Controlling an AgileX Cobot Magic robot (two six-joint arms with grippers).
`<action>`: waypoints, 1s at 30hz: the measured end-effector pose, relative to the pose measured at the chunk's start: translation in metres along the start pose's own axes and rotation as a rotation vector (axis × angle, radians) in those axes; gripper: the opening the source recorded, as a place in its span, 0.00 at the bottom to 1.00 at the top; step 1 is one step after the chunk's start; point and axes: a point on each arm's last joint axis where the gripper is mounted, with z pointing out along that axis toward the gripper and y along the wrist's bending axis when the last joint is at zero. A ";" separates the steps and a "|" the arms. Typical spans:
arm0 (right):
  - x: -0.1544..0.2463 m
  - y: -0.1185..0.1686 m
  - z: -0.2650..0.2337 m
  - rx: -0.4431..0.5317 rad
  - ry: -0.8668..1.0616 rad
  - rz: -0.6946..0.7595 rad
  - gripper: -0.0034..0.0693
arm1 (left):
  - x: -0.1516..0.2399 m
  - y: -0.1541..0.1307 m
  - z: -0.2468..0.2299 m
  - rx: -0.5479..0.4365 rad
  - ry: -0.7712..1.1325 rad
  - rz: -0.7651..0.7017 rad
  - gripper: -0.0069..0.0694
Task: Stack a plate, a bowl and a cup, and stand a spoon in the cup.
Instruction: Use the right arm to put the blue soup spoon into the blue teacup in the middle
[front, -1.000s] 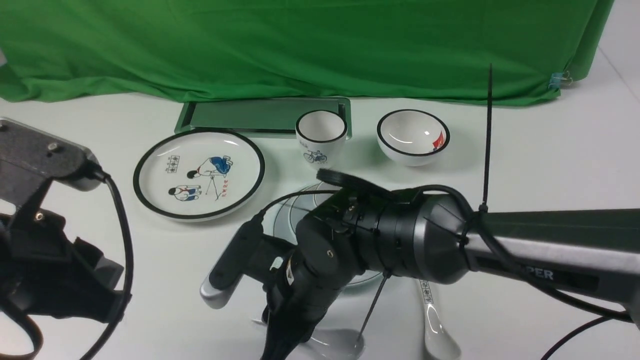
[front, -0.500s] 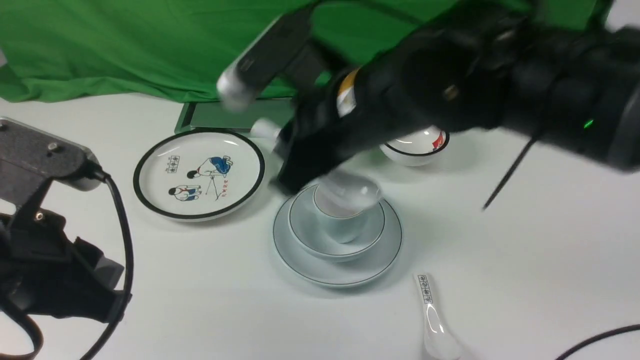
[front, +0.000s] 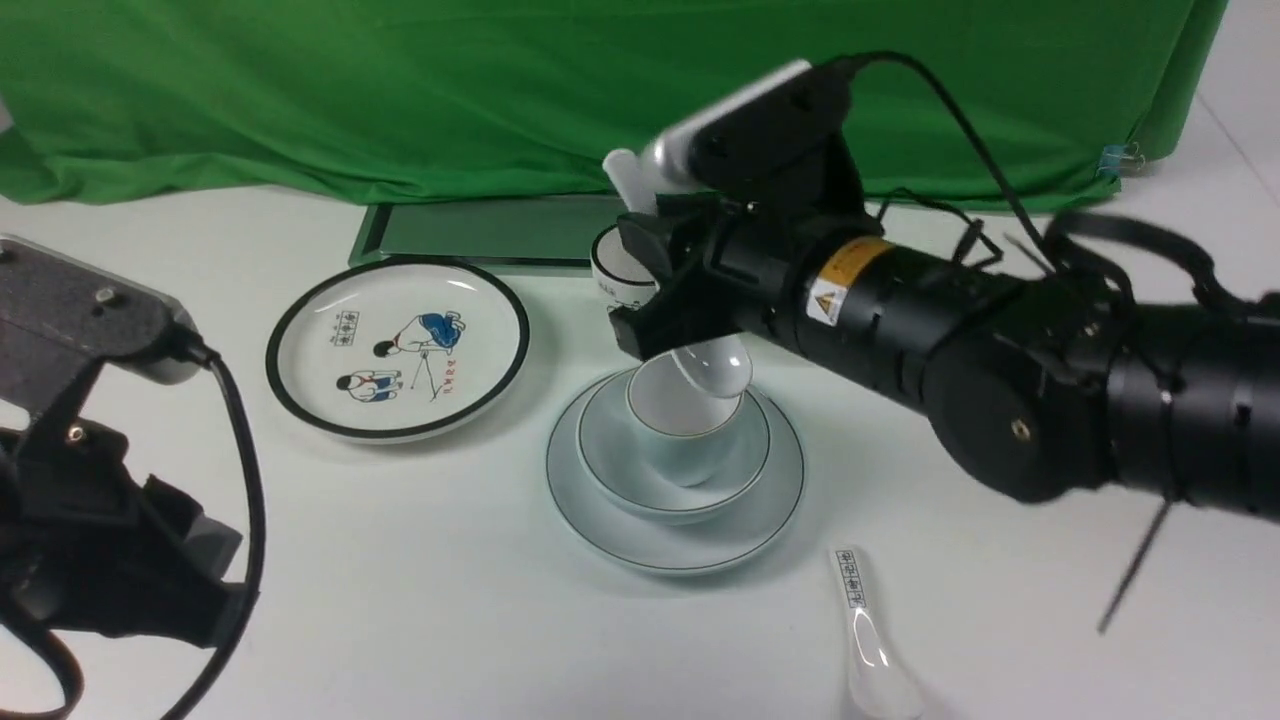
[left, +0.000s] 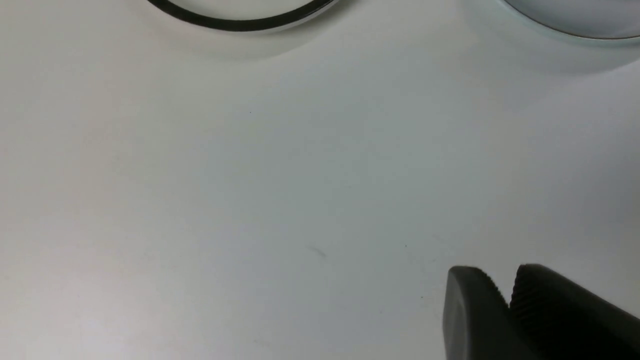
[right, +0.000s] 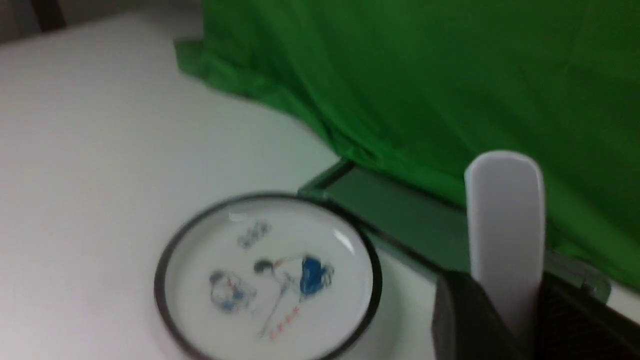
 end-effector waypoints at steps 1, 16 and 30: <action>0.000 0.000 -0.006 0.010 -0.066 0.003 0.27 | -0.001 0.000 0.000 -0.001 -0.007 0.000 0.17; 0.071 0.001 0.030 0.055 -0.199 0.005 0.27 | -0.020 0.003 -0.001 -0.042 -0.236 0.019 0.17; 0.083 -0.002 0.036 0.066 -0.176 -0.020 0.50 | -0.017 0.002 -0.002 -0.024 -0.213 -0.052 0.17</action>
